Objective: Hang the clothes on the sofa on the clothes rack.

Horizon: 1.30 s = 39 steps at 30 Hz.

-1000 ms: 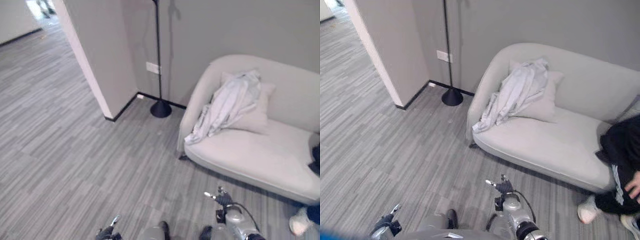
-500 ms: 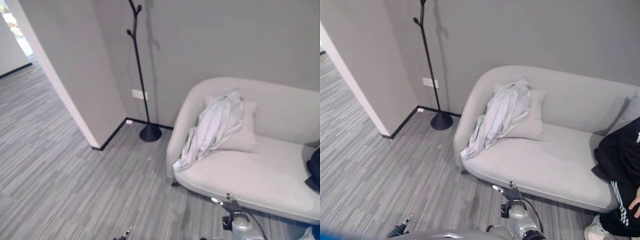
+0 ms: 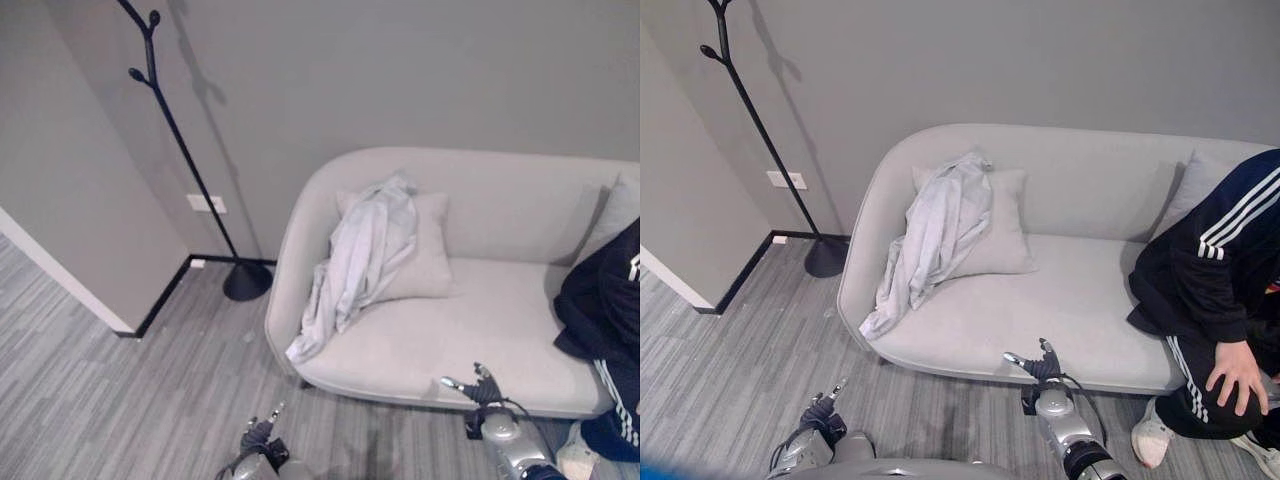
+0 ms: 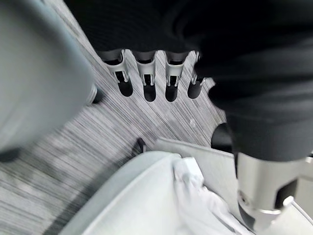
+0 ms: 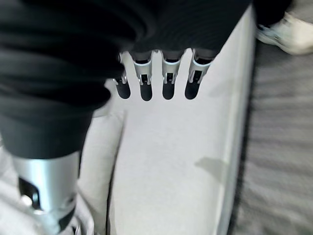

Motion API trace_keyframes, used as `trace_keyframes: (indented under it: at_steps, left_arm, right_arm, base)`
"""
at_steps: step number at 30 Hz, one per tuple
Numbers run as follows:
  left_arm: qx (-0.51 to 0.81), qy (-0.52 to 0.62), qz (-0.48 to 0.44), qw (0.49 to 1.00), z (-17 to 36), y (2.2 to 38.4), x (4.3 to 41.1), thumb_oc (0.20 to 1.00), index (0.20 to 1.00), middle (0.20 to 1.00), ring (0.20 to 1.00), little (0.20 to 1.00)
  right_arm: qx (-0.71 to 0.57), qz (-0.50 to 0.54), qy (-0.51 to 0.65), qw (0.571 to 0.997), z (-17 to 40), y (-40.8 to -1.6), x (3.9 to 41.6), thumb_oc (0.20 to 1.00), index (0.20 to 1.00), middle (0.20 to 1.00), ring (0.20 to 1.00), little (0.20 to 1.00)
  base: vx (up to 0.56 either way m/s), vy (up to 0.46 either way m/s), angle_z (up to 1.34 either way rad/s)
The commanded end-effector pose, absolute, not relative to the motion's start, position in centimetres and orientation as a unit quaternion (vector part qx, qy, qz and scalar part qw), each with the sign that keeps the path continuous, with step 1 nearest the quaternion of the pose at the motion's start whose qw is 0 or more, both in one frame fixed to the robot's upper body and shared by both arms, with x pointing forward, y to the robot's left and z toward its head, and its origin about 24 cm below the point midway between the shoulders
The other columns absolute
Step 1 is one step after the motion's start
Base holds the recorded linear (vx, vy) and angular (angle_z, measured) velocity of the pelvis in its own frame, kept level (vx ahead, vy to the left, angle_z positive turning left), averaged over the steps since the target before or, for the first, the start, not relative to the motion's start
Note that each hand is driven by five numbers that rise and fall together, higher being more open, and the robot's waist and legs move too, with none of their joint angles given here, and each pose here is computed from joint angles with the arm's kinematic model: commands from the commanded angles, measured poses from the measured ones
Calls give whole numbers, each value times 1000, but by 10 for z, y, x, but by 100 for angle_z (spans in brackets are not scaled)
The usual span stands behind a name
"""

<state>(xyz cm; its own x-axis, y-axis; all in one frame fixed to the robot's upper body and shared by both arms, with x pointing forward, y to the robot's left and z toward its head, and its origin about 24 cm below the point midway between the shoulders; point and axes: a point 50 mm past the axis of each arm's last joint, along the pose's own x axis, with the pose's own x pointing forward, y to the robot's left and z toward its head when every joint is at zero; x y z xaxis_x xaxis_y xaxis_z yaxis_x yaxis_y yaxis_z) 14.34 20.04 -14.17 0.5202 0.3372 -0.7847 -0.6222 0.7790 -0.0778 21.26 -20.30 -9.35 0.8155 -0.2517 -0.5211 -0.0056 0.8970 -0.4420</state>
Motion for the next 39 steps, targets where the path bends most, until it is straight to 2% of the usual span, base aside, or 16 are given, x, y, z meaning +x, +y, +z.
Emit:
trace_keyframes:
  at_steps: [1, 12, 15, 24, 30, 39]
  left_arm:
    - [-183, 385, 273, 863, -139, 191, 153, 1000, 1000, 1000, 1000, 1000]
    - [-124, 415, 249, 866, -145, 194, 144, 1000, 1000, 1000, 1000, 1000]
    - [-58, 423, 210, 880, -143, 203, 150, 1000, 1000, 1000, 1000, 1000]
    - [-17, 469, 196, 861, -151, 211, 133, 1000, 1000, 1000, 1000, 1000]
    - [4, 470, 173, 866, -151, 205, 134, 1000, 1000, 1000, 1000, 1000]
    - [-16, 481, 184, 857, -157, 197, 120, 1000, 1000, 1000, 1000, 1000]
  right_arm:
    - [-274, -65, 219, 934, -68, -202, 245, 1000, 1000, 1000, 1000, 1000]
    - [-280, -40, 257, 924, -85, -195, 231, 1000, 1000, 1000, 1000, 1000]
    - [-240, -41, 300, 922, -99, -189, 220, 1000, 1000, 1000, 1000, 1000]
    - [-202, -54, 370, 905, -117, -167, 215, 1000, 1000, 1000, 1000, 1000]
    - [-166, -92, 382, 904, -112, -168, 228, 1000, 1000, 1000, 1000, 1000]
    - [-154, -100, 397, 899, -118, -169, 218, 1000, 1000, 1000, 1000, 1000]
  base:
    - [238, 153, -33]
    - [242, 237, -30]
    - [241, 402, 12]
    - [141, 243, 8]
    - [124, -73, 0]
    - [122, -114, 42]
